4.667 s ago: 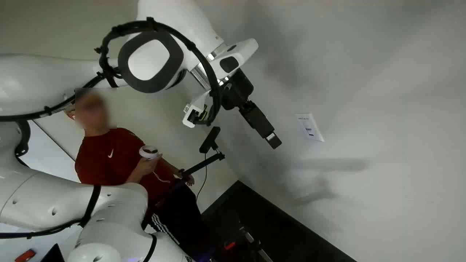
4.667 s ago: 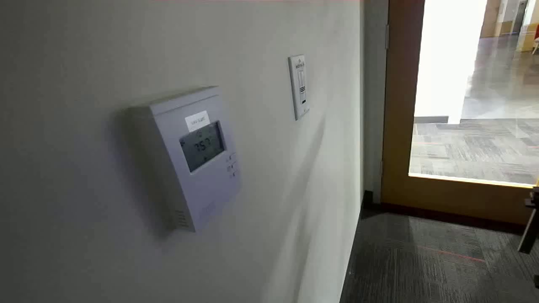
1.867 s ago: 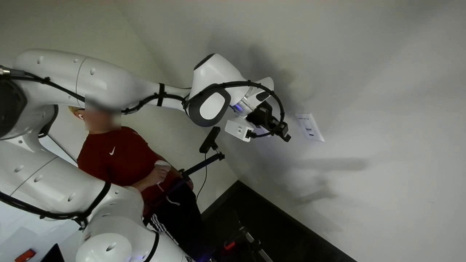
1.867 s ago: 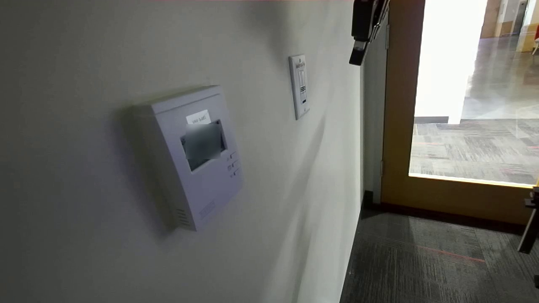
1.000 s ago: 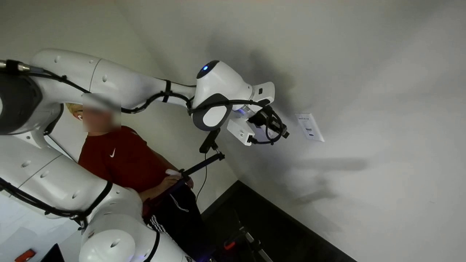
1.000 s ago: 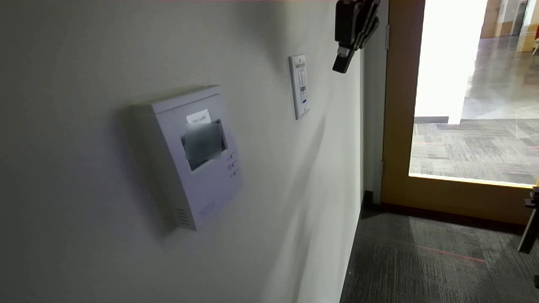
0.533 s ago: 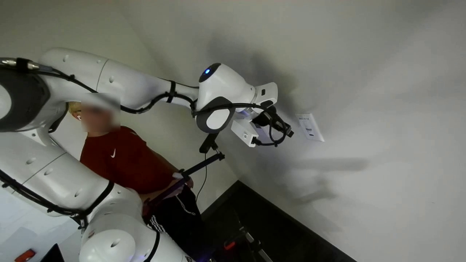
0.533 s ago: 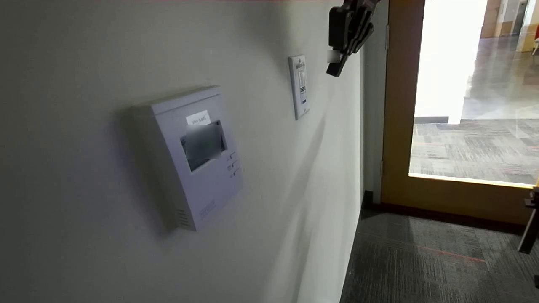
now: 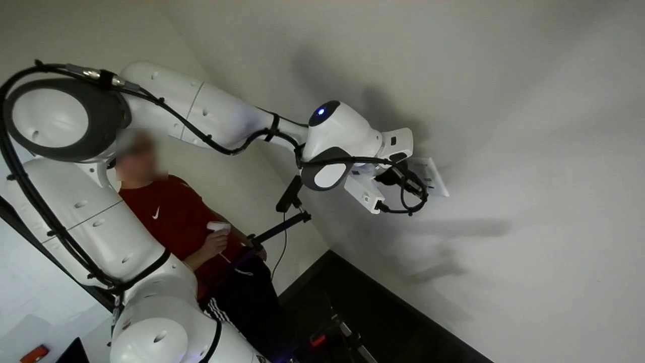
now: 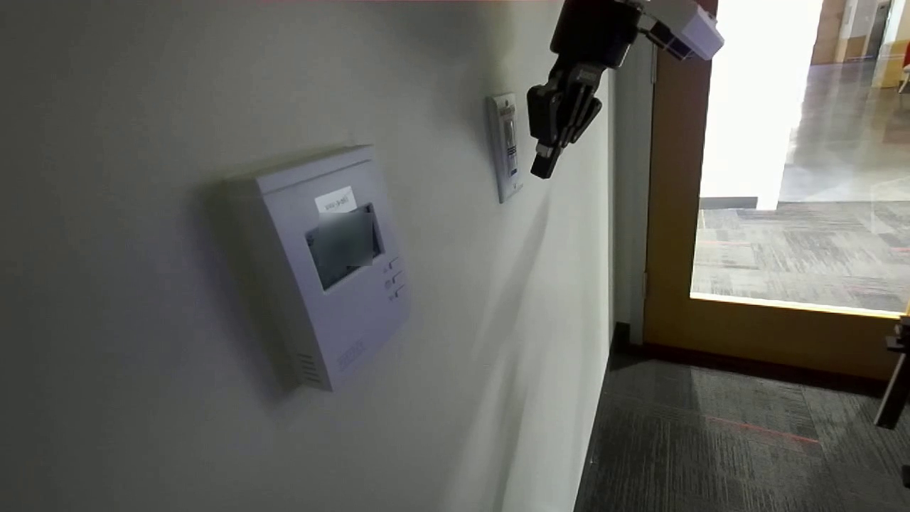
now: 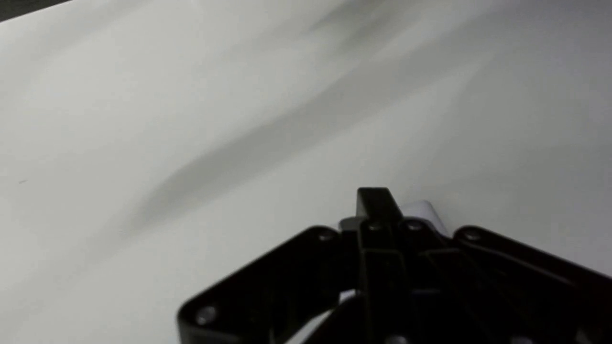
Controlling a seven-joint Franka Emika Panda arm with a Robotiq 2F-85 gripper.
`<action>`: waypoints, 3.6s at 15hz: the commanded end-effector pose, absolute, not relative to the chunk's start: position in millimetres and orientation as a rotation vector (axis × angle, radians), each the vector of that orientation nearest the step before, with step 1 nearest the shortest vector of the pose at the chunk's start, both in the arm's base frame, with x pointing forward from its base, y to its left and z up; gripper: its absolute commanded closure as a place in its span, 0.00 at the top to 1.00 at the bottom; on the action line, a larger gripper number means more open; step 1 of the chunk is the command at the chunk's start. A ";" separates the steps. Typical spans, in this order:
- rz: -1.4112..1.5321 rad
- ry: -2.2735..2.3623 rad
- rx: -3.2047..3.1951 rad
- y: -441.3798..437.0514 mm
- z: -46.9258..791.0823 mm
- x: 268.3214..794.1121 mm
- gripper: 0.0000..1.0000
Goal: Press the switch
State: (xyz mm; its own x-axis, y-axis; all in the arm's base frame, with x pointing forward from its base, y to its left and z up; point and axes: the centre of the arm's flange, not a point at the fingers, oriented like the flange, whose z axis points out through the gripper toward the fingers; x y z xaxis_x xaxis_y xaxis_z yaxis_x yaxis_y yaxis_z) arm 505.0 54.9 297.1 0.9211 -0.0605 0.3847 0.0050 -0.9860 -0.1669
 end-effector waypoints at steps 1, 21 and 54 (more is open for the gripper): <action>-0.593 0.042 -2.916 55.0 297.5 505.3 0.01; -0.659 0.031 -2.925 62.7 310.6 515.4 0.00; -0.614 -0.057 -2.958 66.9 309.5 516.2 0.00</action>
State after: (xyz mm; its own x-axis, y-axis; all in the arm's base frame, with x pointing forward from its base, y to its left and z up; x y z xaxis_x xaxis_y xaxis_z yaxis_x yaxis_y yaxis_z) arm 519.5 69.9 309.0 0.9083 0.0054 0.4182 0.0674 -0.9887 -0.1336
